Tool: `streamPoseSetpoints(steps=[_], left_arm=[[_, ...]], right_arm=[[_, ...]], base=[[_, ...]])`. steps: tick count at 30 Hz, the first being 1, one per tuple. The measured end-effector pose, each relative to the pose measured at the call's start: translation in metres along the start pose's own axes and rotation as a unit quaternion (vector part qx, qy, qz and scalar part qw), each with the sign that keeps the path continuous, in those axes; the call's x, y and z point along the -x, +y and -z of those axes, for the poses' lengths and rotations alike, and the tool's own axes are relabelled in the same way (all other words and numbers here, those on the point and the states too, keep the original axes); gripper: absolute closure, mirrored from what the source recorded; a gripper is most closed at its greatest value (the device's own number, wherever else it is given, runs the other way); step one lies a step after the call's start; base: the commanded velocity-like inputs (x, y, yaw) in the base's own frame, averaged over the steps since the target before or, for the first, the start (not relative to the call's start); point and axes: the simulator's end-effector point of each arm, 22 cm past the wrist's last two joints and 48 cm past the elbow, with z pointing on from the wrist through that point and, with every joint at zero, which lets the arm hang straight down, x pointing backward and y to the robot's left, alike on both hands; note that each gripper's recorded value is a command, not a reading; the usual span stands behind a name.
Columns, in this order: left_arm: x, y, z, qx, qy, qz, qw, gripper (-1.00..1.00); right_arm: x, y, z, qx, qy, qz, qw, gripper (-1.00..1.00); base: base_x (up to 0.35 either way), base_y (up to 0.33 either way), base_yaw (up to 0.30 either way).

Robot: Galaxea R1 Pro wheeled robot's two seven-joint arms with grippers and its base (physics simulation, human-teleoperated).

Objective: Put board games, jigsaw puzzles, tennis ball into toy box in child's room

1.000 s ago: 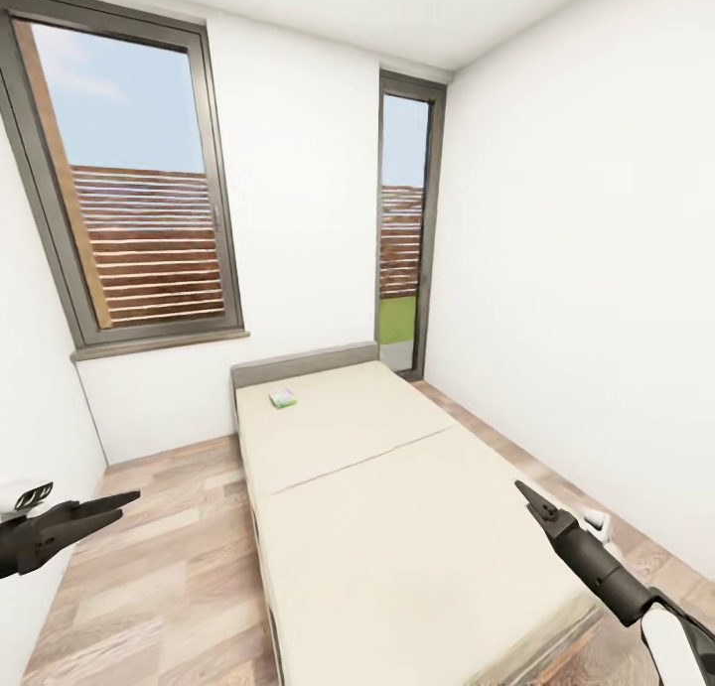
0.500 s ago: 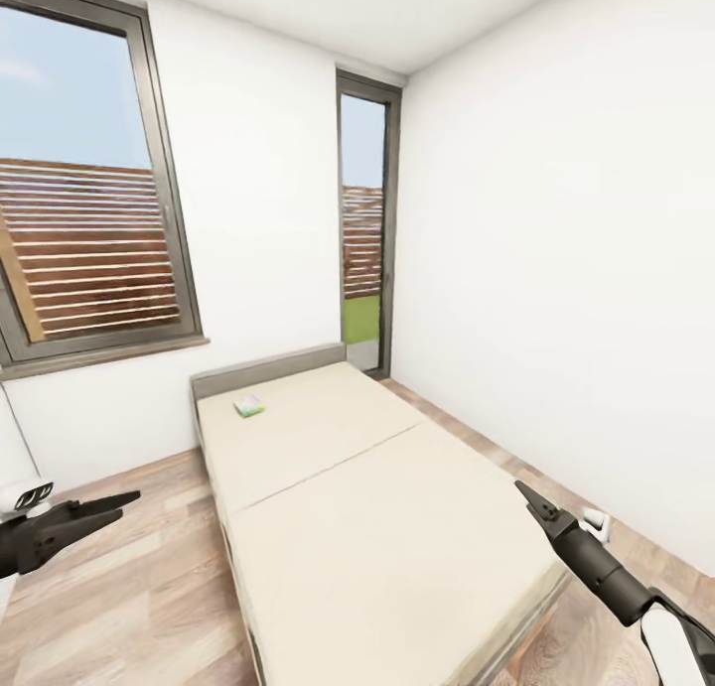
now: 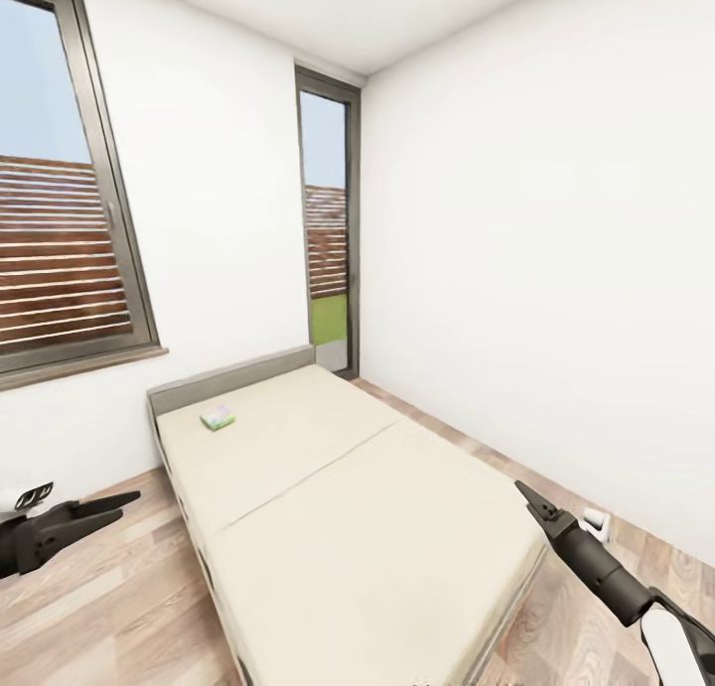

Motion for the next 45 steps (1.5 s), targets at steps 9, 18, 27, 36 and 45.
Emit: streamPoseSetpoints(steps=[9,18,27,36,45], left_arm=[[0.0,0.0,0.0,0.0,0.0,0.0,1.0,-1.0],[0.0004,-0.0004,0.0002,-0.001,-0.001,-0.001,1.0,-1.0],[0.0019,-0.002,0.0006,-0.002,-0.003,-0.003,1.0,-1.0],[0.0027,-0.0034,0.0008,-0.003,-0.004,-0.004,1.0,-1.0],[0.0025,-0.0035,0.0007,-0.003,-0.003,-0.004,1.0,-1.0]], right_arm=[[0.0,0.0,0.0,0.0,0.0,0.0,1.0,-1.0],[0.0,0.0002,0.0001,0.0,0.0,0.0,1.0,-1.0],[0.0006,0.001,0.0002,0.001,-0.001,0.001,1.0,-1.0],[0.0002,0.0009,0.0001,-0.001,-0.002,0.003,1.0,-1.0],[0.0013,0.0025,0.0005,0.003,-0.003,-0.003,1.0,-1.0]], base=[[0.003,0.28,-0.28],[0.113,0.18,-0.28],[0.017,0.012,-0.281],[0.001,0.021,-0.277],[0.0,0.183,-0.077]])
